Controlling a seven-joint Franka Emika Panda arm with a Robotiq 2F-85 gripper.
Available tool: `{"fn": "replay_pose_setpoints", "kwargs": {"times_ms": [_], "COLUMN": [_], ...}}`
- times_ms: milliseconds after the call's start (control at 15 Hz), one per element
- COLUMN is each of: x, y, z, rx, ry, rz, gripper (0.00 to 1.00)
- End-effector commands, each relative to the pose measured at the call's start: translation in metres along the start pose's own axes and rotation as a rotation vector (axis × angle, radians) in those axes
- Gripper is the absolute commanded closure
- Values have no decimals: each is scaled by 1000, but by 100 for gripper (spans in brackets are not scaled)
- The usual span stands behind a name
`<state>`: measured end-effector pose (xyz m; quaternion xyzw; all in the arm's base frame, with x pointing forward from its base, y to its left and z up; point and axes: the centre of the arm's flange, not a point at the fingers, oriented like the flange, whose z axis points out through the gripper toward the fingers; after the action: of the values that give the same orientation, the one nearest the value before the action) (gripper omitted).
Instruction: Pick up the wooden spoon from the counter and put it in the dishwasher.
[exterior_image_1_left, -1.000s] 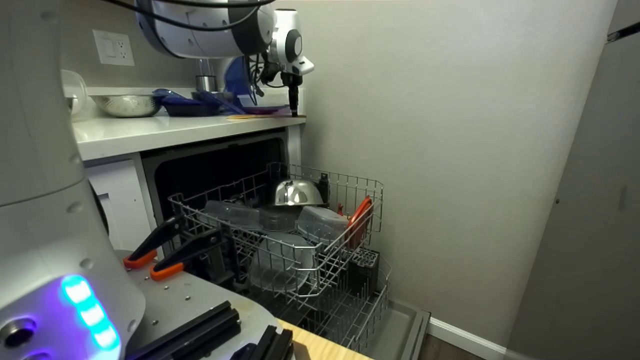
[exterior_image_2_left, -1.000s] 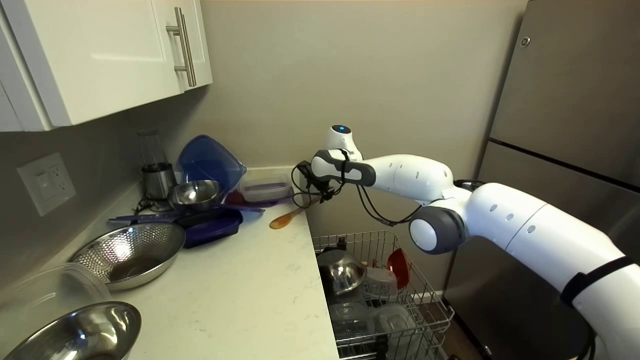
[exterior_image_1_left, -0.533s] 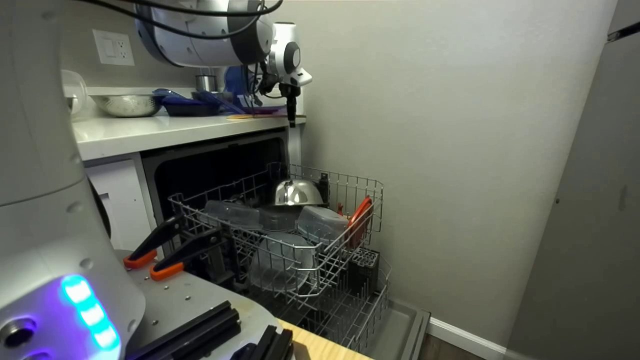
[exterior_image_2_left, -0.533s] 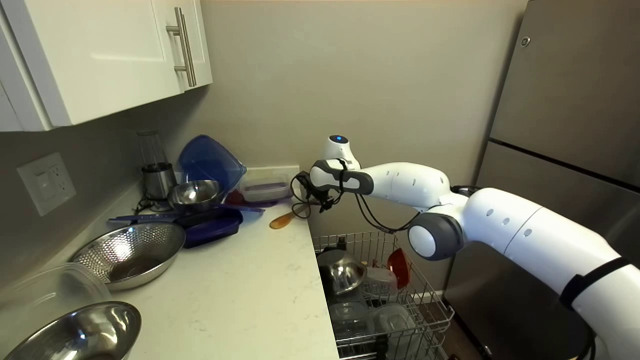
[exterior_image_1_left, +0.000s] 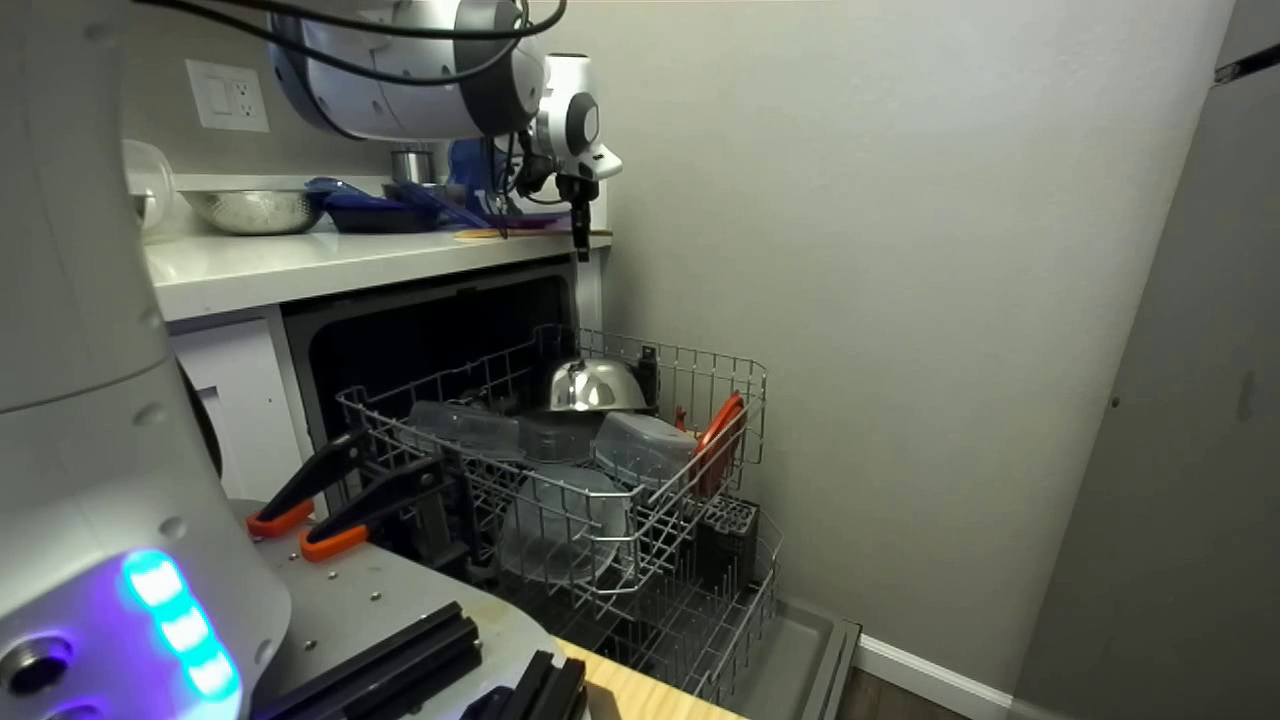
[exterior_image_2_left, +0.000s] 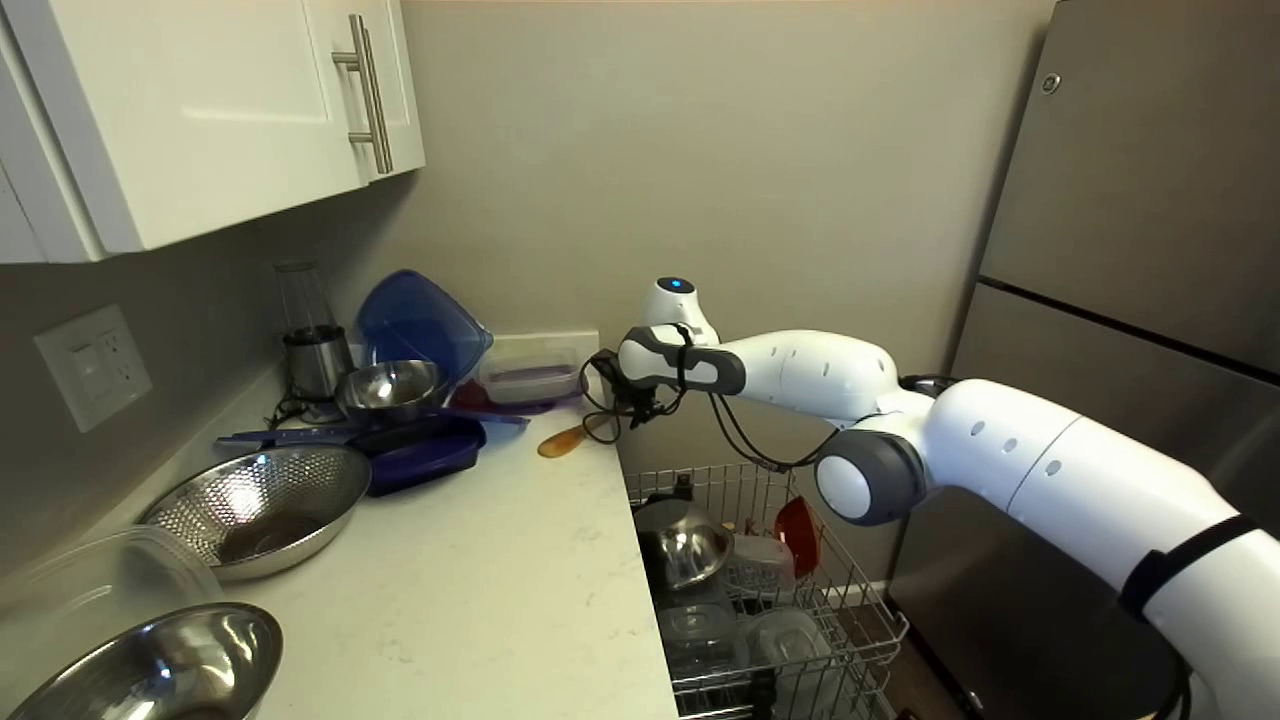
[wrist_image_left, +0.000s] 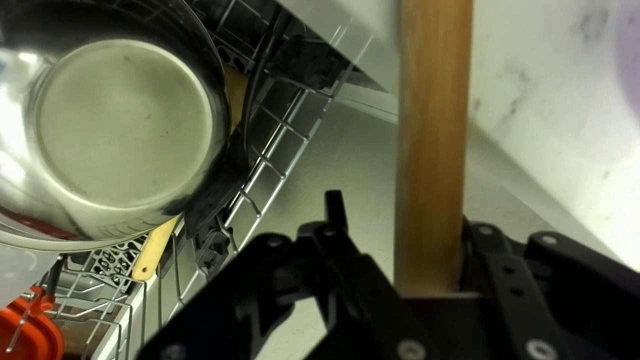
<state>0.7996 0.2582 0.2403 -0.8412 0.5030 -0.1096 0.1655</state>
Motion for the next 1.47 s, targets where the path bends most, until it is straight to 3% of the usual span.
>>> {"fn": "replay_pose_setpoints", "kwargs": {"times_ms": [0,133,267,600,733,800,933,1400], "x": [-12,-11,-11,-10,-13,-17,-23,-41], "y": [52,52,52,51,49,44,32,21], "z": [-25,-26,-26,-30,-46,-60,-77,-173], "rx": [15,12,9,9,10,-12,-56,-242], "ry": [2,1,0,-5,-77,-142,-169,-184], "rz": [34,34,34,31,3,-25,-76,-153], "gripper": [82,95,100,99,99,99,99,99]}}
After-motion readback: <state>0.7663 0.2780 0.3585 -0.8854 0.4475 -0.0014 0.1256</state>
